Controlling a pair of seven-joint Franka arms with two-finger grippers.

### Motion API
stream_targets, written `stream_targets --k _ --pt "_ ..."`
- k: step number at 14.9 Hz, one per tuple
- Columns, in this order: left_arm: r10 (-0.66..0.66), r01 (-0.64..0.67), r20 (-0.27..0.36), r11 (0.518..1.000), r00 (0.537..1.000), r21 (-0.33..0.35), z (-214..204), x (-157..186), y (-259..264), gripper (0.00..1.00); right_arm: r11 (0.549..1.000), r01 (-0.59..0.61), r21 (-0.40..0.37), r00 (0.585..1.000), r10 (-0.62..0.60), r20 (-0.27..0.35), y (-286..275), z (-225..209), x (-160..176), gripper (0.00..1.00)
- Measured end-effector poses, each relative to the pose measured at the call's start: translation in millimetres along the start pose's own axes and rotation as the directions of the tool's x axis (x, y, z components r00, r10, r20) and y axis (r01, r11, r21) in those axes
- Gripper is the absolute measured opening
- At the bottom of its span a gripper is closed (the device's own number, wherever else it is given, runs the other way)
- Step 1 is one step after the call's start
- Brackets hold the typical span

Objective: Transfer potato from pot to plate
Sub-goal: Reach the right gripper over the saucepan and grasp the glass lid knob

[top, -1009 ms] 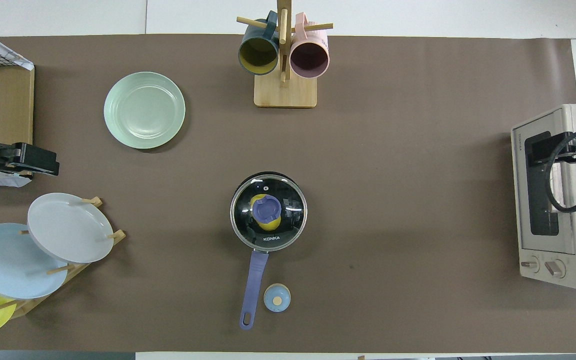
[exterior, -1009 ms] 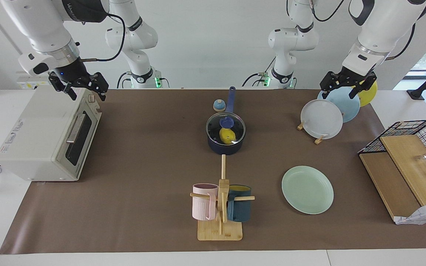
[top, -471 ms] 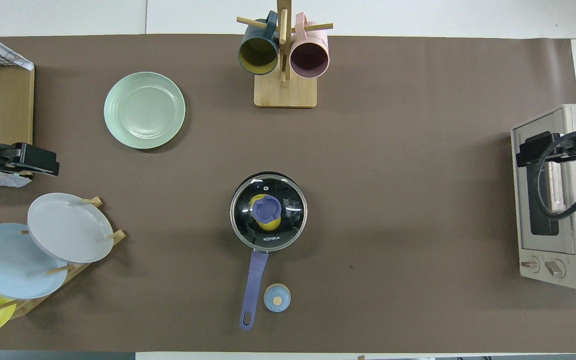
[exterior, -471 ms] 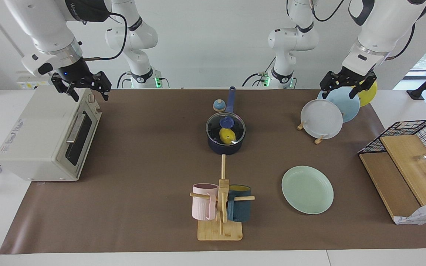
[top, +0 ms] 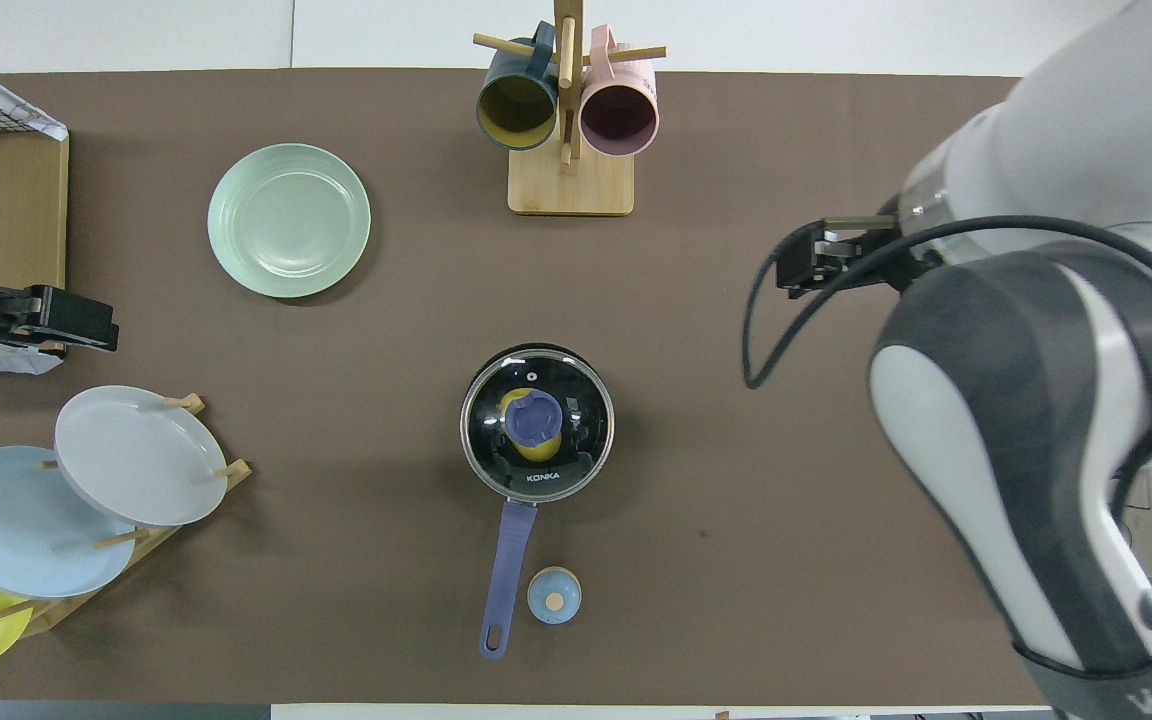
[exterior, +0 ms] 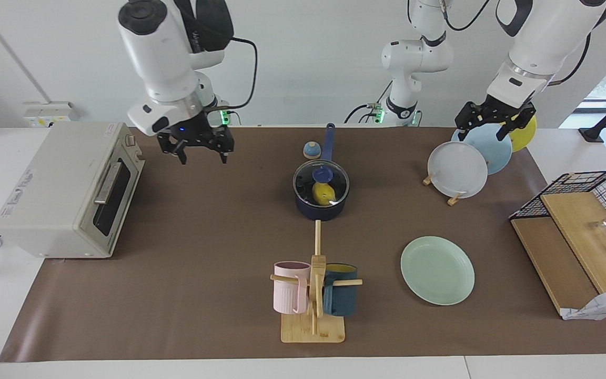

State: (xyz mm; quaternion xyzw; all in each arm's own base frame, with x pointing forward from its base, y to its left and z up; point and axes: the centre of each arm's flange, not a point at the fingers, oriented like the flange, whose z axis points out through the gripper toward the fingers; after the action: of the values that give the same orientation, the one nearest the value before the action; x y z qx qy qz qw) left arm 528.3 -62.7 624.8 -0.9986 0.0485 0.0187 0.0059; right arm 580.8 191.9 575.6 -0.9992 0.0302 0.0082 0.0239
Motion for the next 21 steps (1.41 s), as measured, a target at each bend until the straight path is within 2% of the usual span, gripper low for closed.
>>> stream_targets --k 4,7,12,16,21 --pt "0.000 0.000 0.000 1.000 1.000 0.000 0 0 0 1.00 1.000 -0.014 0.027 0.999 0.016 -0.049 -120 48 -17 1.00" --pt "0.000 0.000 0.000 1.000 1.000 0.000 0 0 0 1.00 0.999 -0.005 0.036 0.998 0.007 -0.056 -173 71 -42 1.00" --pt "0.000 0.000 0.000 1.000 1.000 0.000 0 0 0 1.00 0.999 0.015 0.042 0.998 -0.012 -0.063 -214 107 -71 1.00" --pt "0.000 0.000 0.000 1.000 1.000 0.000 0 0 0 1.00 0.998 0.062 -0.028 0.996 -0.064 -0.058 -243 153 -94 1.00" --pt "0.000 0.000 0.000 1.000 1.000 0.000 0 0 0 1.00 0.997 0.069 -0.046 0.996 -0.072 -0.059 -241 173 -96 1.00"
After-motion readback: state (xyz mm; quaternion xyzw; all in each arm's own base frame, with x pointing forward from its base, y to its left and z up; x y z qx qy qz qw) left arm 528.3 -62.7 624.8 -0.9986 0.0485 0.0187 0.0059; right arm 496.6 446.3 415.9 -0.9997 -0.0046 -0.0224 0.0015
